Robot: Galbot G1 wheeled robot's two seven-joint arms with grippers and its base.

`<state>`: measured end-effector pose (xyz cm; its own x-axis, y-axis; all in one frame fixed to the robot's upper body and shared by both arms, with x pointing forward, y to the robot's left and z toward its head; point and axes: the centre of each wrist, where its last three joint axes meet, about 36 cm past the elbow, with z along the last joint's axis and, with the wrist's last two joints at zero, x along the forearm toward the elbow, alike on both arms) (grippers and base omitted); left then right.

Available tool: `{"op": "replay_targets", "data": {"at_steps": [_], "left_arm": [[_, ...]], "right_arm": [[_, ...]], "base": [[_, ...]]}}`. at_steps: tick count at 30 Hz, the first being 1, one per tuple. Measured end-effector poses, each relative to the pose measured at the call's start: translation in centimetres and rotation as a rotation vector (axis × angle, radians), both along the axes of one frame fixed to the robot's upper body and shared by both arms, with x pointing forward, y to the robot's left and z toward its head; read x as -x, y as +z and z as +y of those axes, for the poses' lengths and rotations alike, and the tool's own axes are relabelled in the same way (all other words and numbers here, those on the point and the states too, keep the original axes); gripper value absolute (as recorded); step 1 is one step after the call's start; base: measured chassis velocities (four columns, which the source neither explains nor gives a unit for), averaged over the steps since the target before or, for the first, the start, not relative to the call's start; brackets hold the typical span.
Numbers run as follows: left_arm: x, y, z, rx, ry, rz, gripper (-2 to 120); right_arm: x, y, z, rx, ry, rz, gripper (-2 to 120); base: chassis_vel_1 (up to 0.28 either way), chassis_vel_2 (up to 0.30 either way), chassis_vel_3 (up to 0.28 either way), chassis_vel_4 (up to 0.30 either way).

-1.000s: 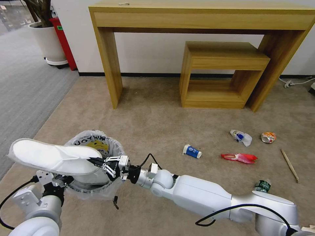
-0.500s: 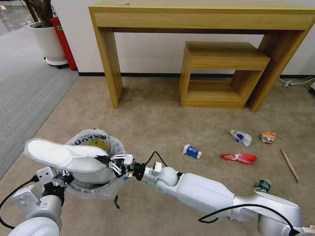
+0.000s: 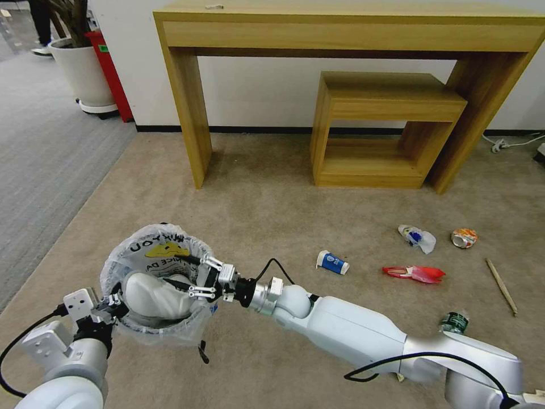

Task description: Pick up the trash bin and place the garbage on the floor into it.

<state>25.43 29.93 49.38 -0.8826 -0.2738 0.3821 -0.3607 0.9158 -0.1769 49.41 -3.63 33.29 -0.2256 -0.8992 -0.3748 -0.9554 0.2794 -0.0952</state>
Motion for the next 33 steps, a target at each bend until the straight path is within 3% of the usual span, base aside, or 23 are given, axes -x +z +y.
{"op": "replay_targets", "data": {"at_steps": [7,13,15,19,22,33], "left_arm": [[-0.3,-0.7,0.3,-0.005,0.009,0.014,1],[-0.4,-1.0,0.4,-0.009,0.010,0.020,1],[-0.5,-1.1,0.5,-0.012,0.010,0.024,1],[-0.5,-1.4,0.6,-0.016,0.010,0.030,1],[-0.6,-1.6,0.7,-0.021,0.007,0.031,1],[-1.3,-3.0,1.4,-0.044,-0.049,0.054,1]], "right_arm": [[-1.5,3.2,-2.2,-0.088,-0.182,0.071,99],[-2.2,4.9,-5.5,-0.111,-0.295,0.107,100],[-2.5,5.5,-8.4,-0.104,-0.386,0.135,100],[-2.7,6.2,-11.0,-0.100,-0.471,0.164,100],[-2.7,6.9,-14.2,-0.106,-0.606,0.210,100],[-1.0,6.5,-20.8,-0.093,-0.848,0.272,100]], "base": [[0.000,0.000,0.000,0.000],[0.000,0.000,0.000,0.000],[0.000,0.000,0.000,0.000],[0.000,0.000,0.000,0.000],[0.000,0.000,0.000,0.000],[0.000,0.000,0.000,0.000]]}}
